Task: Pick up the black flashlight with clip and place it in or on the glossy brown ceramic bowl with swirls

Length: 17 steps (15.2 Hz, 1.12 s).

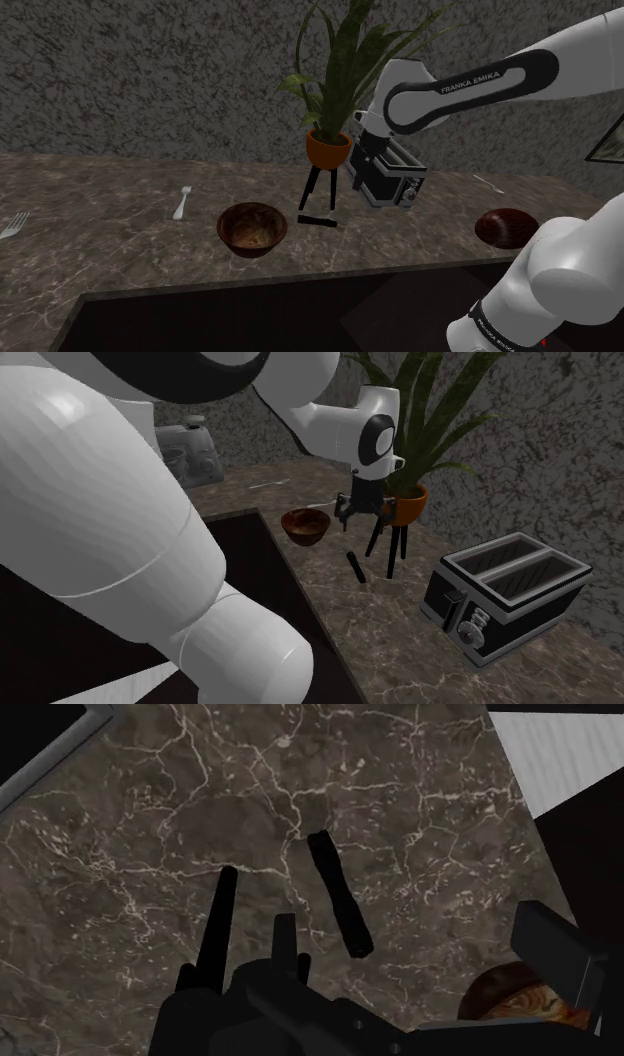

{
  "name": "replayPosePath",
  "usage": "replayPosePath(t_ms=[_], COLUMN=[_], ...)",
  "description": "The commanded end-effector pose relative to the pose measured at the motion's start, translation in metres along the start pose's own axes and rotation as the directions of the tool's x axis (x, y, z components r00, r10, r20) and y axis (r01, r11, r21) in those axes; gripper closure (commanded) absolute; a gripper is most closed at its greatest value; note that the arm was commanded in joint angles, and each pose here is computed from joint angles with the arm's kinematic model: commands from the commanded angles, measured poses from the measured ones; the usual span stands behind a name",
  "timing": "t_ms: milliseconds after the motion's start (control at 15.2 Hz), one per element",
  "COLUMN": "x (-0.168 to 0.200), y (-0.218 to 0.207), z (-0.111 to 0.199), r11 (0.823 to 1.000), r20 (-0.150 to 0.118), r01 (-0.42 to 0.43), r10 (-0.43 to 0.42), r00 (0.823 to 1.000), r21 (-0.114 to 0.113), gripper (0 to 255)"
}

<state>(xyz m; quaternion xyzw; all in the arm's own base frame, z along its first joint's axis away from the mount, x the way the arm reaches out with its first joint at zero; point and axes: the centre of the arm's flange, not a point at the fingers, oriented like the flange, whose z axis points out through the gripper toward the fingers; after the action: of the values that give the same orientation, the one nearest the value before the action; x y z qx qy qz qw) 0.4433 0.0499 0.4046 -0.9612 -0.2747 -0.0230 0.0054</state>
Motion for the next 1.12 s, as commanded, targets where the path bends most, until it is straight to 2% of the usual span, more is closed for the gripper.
replayPosePath(t_ms=[0, 330, 726, 792, 1056], x=[0.015, 0.047, 0.085, 0.089, 0.088], y=[0.001, 0.003, 0.0, -0.001, -0.001], z=[0.025, 0.084, 0.156, 0.164, 0.186], r11=[0.999, 0.988, 0.959, 0.955, 0.955], r20=[0.006, 0.025, 0.046, 0.048, 0.048], r01=[0.046, 0.155, 0.282, 0.298, 0.298], r10=[-0.046, -0.155, -0.283, -0.298, -0.298], r00=[0.999, 0.988, 0.958, 0.953, 0.953], r21=[0.0, 0.004, 0.01, 0.011, 0.011], gripper=[0, 0, 0, 0, 0])
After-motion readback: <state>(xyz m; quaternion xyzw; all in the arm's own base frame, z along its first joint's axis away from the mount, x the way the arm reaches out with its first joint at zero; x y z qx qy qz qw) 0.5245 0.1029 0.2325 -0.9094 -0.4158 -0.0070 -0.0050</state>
